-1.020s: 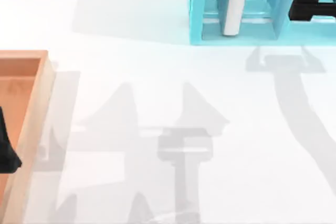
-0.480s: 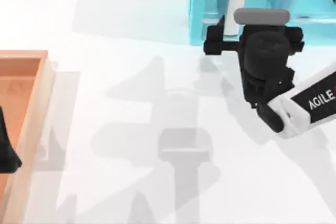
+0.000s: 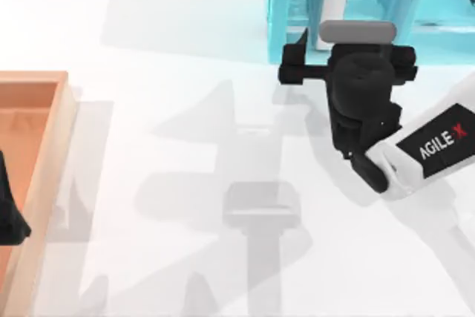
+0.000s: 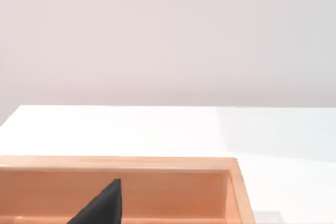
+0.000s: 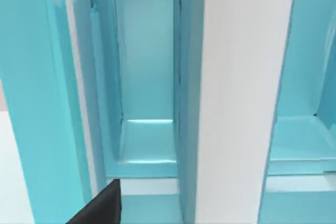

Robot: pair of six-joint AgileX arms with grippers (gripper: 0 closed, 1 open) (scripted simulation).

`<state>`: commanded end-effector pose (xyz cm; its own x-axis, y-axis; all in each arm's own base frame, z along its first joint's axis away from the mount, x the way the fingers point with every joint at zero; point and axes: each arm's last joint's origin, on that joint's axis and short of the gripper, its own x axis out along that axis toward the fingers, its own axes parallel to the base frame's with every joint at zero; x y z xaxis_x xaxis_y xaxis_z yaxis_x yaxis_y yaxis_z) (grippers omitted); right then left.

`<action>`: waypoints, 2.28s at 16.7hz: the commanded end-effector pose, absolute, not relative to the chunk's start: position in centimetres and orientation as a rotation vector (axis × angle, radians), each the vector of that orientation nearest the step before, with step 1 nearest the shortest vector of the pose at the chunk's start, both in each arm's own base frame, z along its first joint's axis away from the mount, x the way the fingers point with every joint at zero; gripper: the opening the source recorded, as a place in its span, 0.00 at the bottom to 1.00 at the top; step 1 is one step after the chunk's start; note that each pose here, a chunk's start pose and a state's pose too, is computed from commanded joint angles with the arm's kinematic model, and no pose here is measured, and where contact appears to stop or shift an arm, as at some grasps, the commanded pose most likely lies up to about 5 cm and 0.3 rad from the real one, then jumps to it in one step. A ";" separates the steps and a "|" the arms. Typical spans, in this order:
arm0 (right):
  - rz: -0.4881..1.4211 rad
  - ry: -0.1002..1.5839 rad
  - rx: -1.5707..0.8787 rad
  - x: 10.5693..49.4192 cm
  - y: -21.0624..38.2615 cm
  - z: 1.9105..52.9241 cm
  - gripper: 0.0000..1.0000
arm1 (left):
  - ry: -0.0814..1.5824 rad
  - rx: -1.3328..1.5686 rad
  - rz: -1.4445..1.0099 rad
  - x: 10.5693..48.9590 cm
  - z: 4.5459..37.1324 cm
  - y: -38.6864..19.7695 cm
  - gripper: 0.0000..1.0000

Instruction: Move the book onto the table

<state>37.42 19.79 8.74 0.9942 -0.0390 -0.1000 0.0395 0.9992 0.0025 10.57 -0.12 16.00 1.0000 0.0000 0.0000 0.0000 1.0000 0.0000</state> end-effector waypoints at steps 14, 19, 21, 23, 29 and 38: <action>-0.037 0.095 0.007 47.2 19.7 7.9 1.00 | 0.000 0.000 0.000 10.6 16.0 -0.1 1.00; -0.037 0.096 0.007 47.4 19.7 7.8 0.92 | 0.000 0.000 0.000 10.6 16.0 -0.1 1.00; -0.037 0.096 0.007 47.4 19.7 7.8 0.77 | 0.000 0.000 0.000 10.6 16.0 -0.1 1.00; -0.037 0.096 0.007 47.4 19.7 7.8 0.62 | 0.000 0.000 0.000 10.6 16.0 -0.1 1.00; -0.037 0.096 0.007 47.4 19.7 7.8 0.17 | 0.000 0.000 0.000 10.6 16.0 -0.1 1.00; -0.037 0.096 0.007 47.4 19.7 7.8 0.00 | 0.000 0.000 0.000 10.6 16.0 -0.1 1.00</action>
<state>47.36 19.65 7.84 0.9948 -0.0362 -0.0955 0.0368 0.9993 0.0054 10.57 -0.12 16.00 1.0000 0.0000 0.0000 0.0000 1.0000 0.0000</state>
